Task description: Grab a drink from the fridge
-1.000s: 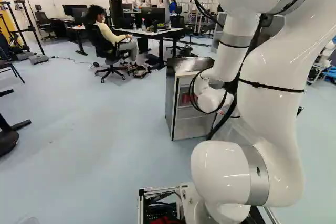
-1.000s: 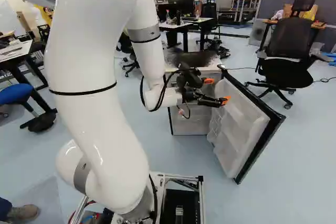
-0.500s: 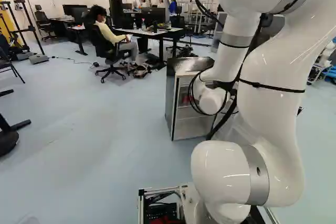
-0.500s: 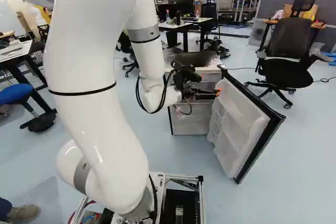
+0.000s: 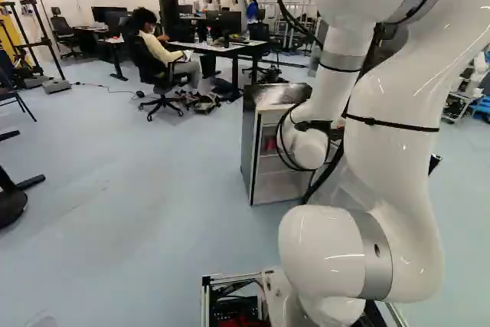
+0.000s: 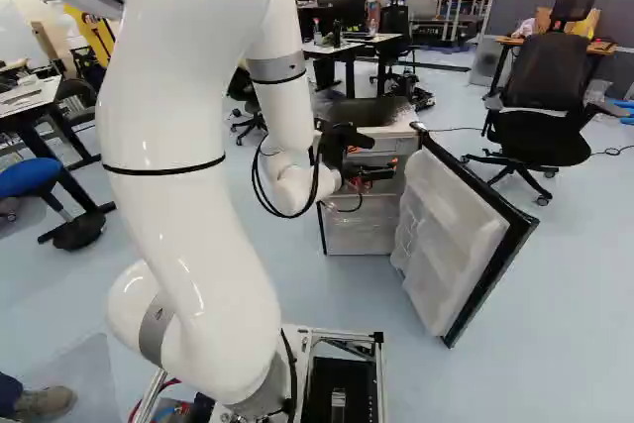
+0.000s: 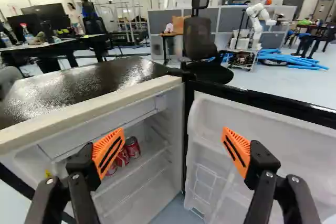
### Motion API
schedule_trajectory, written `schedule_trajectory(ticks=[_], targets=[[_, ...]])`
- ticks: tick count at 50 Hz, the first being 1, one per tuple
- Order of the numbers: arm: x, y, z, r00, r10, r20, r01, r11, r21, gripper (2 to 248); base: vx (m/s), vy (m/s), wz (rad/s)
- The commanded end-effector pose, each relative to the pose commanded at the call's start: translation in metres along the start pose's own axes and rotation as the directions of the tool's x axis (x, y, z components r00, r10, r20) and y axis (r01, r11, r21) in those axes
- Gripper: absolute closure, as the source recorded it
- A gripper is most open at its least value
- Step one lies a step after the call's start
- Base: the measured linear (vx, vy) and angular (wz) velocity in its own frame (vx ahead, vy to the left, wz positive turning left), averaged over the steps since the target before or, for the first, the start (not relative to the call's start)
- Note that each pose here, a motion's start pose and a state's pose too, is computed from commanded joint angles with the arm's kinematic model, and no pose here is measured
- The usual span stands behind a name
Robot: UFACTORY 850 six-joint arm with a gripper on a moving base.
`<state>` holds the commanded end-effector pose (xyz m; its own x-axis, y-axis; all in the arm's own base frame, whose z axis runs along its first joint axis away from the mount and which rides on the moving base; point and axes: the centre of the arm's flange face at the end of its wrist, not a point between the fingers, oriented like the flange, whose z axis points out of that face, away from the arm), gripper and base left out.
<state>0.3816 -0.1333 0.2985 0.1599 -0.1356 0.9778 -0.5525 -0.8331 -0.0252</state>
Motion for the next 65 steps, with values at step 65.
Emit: schedule_trajectory(ticks=[65], targets=[[-0.082, -0.032, 0.124, 0.960, -0.249, 0.126, 0.149, 0.839, 0.523, 3, 0.000, 0.000, 0.000]])
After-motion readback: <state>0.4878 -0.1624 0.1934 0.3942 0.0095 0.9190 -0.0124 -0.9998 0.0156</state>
